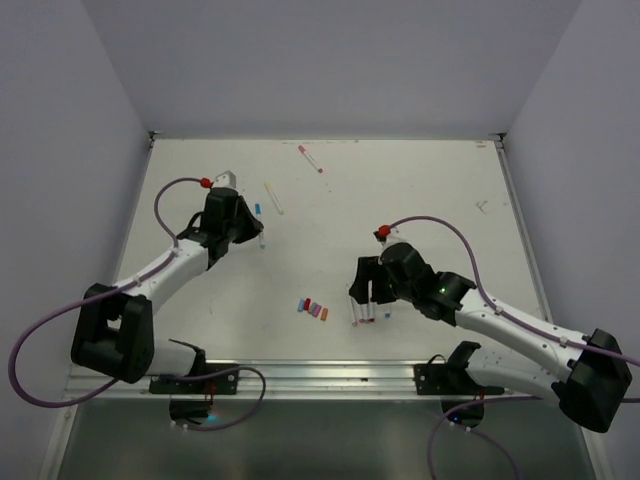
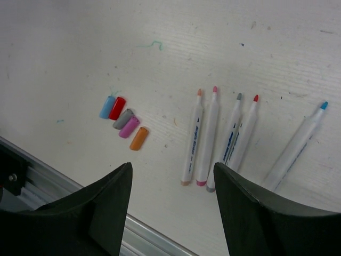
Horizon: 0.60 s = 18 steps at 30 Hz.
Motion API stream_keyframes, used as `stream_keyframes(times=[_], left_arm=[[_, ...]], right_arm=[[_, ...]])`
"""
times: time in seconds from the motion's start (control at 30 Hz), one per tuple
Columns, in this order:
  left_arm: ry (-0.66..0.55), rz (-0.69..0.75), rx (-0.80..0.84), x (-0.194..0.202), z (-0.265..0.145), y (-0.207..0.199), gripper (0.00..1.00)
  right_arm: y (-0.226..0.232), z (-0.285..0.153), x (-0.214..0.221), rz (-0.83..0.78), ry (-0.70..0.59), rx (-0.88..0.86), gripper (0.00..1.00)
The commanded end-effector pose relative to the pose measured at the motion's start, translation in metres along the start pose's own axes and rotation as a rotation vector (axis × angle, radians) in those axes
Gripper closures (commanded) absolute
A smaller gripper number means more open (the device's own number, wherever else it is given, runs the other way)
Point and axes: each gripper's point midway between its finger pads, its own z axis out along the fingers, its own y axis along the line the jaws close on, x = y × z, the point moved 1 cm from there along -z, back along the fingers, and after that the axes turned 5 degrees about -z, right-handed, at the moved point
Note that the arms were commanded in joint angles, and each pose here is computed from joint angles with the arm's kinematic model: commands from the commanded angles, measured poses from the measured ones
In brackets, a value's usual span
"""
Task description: Open the pen caps
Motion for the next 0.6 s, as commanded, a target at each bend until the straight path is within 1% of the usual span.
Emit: stream_keyframes(times=[0.0,0.03,0.07,0.13,0.17,0.2,0.23,0.27,0.3,0.33,0.4,0.53,0.57], left_arm=[[-0.013,-0.005,0.297,-0.003,-0.023,-0.055,1.00],[-0.012,-0.003,0.359,-0.002,-0.029,-0.066,1.00],[-0.001,0.000,0.378,0.006,-0.032,-0.070,1.00],[0.003,-0.010,0.452,0.012,-0.045,-0.081,1.00],[0.011,-0.011,0.489,0.018,-0.050,-0.088,1.00],[0.008,-0.016,0.532,0.019,-0.058,-0.095,1.00],[0.005,-0.027,0.588,0.023,-0.064,-0.101,1.00],[0.005,-0.024,0.619,0.027,-0.069,-0.108,1.00],[-0.003,-0.026,0.645,0.029,-0.075,-0.112,1.00],[-0.010,-0.025,0.675,0.032,-0.078,-0.116,1.00],[-0.014,-0.042,0.738,0.036,-0.089,-0.127,1.00],[0.029,-0.113,0.798,0.053,-0.097,-0.127,1.00],[0.038,-0.122,0.811,0.056,-0.100,-0.130,1.00]], right_arm=[[0.034,-0.001,-0.027,-0.020,-0.060,-0.153,0.34],[0.041,-0.002,-0.026,-0.025,-0.054,-0.190,0.34],[0.047,-0.003,-0.032,-0.025,-0.074,-0.216,0.34],[0.061,-0.004,-0.033,-0.036,-0.067,-0.291,0.35],[0.071,-0.004,-0.041,-0.040,-0.095,-0.346,0.35],[0.085,-0.009,-0.039,-0.051,-0.076,-0.432,0.35],[0.091,-0.005,-0.037,-0.056,-0.059,-0.464,0.35],[0.102,-0.008,-0.045,-0.066,-0.079,-0.513,0.35],[0.106,-0.009,-0.044,-0.066,-0.065,-0.538,0.35],[0.118,-0.014,-0.051,-0.074,-0.091,-0.608,0.35],[0.122,-0.013,-0.051,-0.060,-0.095,-0.631,0.35],[0.127,-0.012,-0.058,-0.063,-0.130,-0.656,0.35],[0.128,-0.012,-0.062,-0.062,-0.155,-0.663,0.35]])
